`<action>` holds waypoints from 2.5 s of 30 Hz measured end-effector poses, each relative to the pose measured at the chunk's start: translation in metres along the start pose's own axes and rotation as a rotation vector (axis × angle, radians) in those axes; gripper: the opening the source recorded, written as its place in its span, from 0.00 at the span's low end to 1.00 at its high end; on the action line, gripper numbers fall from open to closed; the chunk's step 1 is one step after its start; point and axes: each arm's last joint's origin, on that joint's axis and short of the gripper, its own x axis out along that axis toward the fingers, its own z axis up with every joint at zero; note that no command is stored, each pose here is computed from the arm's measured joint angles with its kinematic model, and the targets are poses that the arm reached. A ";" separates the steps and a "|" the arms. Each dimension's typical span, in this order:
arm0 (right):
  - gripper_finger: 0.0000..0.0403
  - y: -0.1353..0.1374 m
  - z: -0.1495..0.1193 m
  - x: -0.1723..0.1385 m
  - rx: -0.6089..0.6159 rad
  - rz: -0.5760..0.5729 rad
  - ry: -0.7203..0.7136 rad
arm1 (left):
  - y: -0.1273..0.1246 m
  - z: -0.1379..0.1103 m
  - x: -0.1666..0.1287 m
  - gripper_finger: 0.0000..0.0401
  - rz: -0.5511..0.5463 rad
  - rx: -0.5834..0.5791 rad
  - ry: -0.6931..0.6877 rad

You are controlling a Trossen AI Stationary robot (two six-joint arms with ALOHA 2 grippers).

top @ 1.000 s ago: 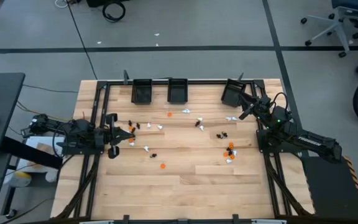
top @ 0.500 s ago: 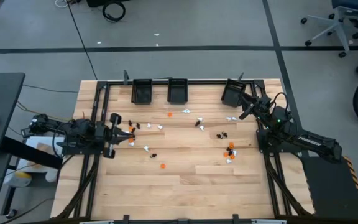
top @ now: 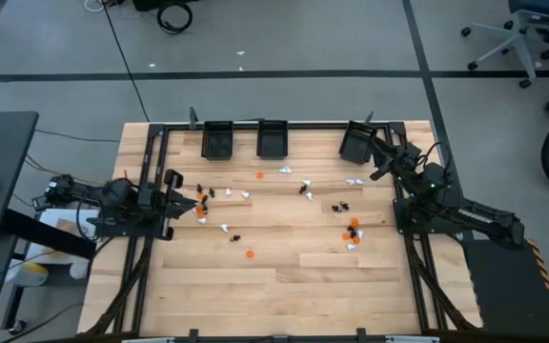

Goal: Sort Halloween decoration
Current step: Put the black voodoo toy into the right black bin

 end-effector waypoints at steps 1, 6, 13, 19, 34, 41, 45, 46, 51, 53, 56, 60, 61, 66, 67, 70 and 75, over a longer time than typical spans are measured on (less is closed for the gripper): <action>0.31 0.000 0.000 0.000 0.017 0.015 0.004 | 0.000 0.000 0.000 0.03 0.000 0.001 0.001; 0.31 0.003 -0.001 0.000 0.167 0.107 0.035 | 0.001 0.000 0.000 0.03 0.029 0.017 0.005; 0.31 0.007 0.002 -0.001 0.210 0.218 0.029 | 0.010 -0.003 0.000 0.03 0.217 -0.030 0.034; 0.29 0.008 0.003 0.000 0.193 0.239 0.023 | 0.017 -0.007 -0.001 0.03 0.346 -0.015 0.079; 0.22 0.047 -0.001 0.041 -0.036 0.368 0.505 | 0.033 -0.001 0.018 0.03 0.521 -0.062 0.242; 0.22 0.080 -0.011 0.066 -0.296 0.276 0.846 | 0.036 -0.007 0.037 0.17 0.528 -0.066 0.368; 0.26 0.098 -0.020 0.078 -0.387 0.281 0.959 | 0.036 -0.010 0.046 0.28 0.517 -0.062 0.424; 0.28 0.102 -0.022 0.081 -0.403 0.280 0.983 | 0.036 -0.010 0.048 0.30 0.517 -0.061 0.434; 0.40 0.112 -0.040 0.089 -0.455 0.271 1.093 | 0.037 -0.016 0.055 0.41 0.518 -0.064 0.490; 0.46 0.113 -0.047 0.087 -0.455 0.252 1.142 | 0.037 -0.019 0.056 0.44 0.512 -0.037 0.516; 0.54 0.110 -0.052 0.080 -0.452 0.195 1.299 | 0.037 -0.022 0.057 0.47 0.499 0.007 0.545; 0.58 0.111 -0.055 0.072 -0.471 0.108 1.514 | 0.037 -0.021 0.061 0.48 0.488 0.044 0.522; 0.58 0.113 -0.057 0.071 -0.482 0.115 1.547 | 0.037 -0.021 0.062 0.48 0.486 0.052 0.513; 0.54 0.129 -0.072 0.067 -0.555 0.182 1.645 | 0.038 -0.019 0.066 0.48 0.475 0.101 0.481; 0.53 0.130 -0.076 0.066 -0.572 0.182 1.660 | 0.038 -0.019 0.067 0.48 0.473 0.111 0.478; 0.50 0.130 -0.083 0.064 -0.599 0.173 1.692 | 0.038 -0.019 0.068 0.48 0.465 0.144 0.478; 0.48 0.131 -0.089 0.068 -0.613 0.210 1.673 | 0.038 -0.017 0.069 0.48 0.458 0.186 0.470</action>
